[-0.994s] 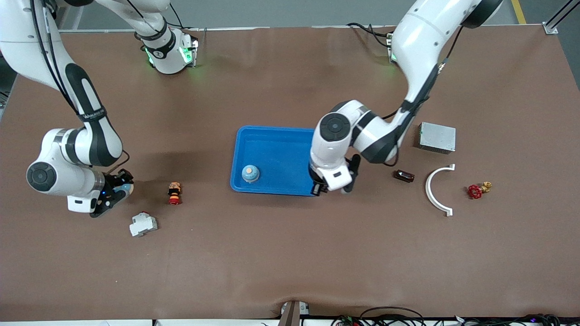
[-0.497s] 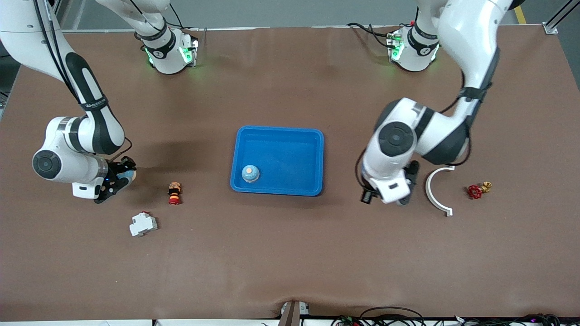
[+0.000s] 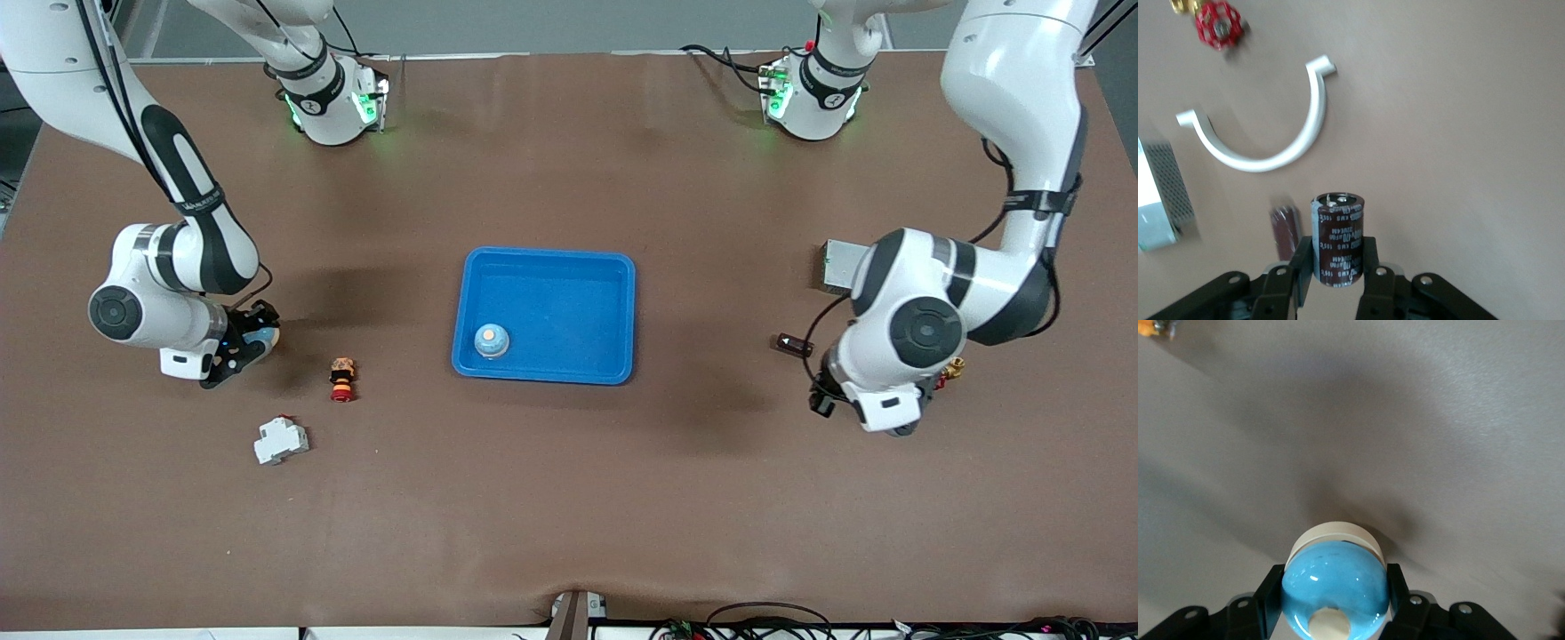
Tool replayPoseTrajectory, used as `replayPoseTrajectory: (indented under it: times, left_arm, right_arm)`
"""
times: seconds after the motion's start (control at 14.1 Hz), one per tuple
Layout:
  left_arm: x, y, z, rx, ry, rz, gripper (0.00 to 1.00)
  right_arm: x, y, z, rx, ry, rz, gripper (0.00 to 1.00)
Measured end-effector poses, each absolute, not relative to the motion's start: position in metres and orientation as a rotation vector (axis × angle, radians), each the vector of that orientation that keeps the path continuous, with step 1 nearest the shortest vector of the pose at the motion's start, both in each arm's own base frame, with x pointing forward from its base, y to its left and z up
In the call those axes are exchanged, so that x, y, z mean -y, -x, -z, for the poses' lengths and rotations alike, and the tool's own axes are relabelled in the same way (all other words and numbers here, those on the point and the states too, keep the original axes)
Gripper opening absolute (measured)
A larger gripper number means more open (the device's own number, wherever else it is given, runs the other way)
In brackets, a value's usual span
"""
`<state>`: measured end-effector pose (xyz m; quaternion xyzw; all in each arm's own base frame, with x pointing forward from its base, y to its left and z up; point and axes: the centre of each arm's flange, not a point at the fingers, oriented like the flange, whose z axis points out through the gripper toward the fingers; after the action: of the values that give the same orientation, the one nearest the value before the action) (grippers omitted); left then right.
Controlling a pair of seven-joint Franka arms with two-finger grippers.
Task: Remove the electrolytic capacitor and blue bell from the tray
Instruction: 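Place the second capacitor beside the white arc with the left gripper, then lower the bell beside the red buttons and open the right gripper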
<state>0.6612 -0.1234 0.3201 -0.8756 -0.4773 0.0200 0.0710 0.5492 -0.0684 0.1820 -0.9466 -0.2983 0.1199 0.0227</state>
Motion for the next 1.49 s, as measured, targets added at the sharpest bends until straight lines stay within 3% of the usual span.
replayPoseTrajectory:
  times: [0.43, 0.5, 0.71, 0.92, 1.28, 1.49]
  left_arm:
    - [0.013, -0.662, -0.295, 1.248, 2.714, -0.174, 0.33]
    - [0.0, -0.661, -0.289, 1.241, 2.717, -0.191, 0.33]
    - [-0.017, -0.656, -0.263, 1.233, 2.719, -0.189, 0.33]
    - [-0.03, -0.641, -0.226, 1.234, 2.746, -0.143, 0.33]
    - [-0.036, -0.622, -0.201, 1.238, 2.757, -0.155, 0.34]
    - [-0.034, -0.622, -0.206, 1.234, 2.762, -0.141, 0.43]
  right_arm:
    - [0.067, -0.545, -0.178, 0.916, 2.931, -0.377, 0.66]
    - [0.067, -0.545, -0.178, 0.917, 2.931, -0.377, 0.7]
    - [0.067, -0.546, -0.186, 0.913, 2.924, -0.406, 0.99]
    - [0.053, -0.553, -0.222, 0.835, 2.949, -0.457, 1.0]
    - [-0.066, -0.557, -0.302, 0.426, 2.992, -0.5, 1.0]
    - [-0.115, -0.566, -0.333, 0.234, 3.029, -0.449, 1.0]
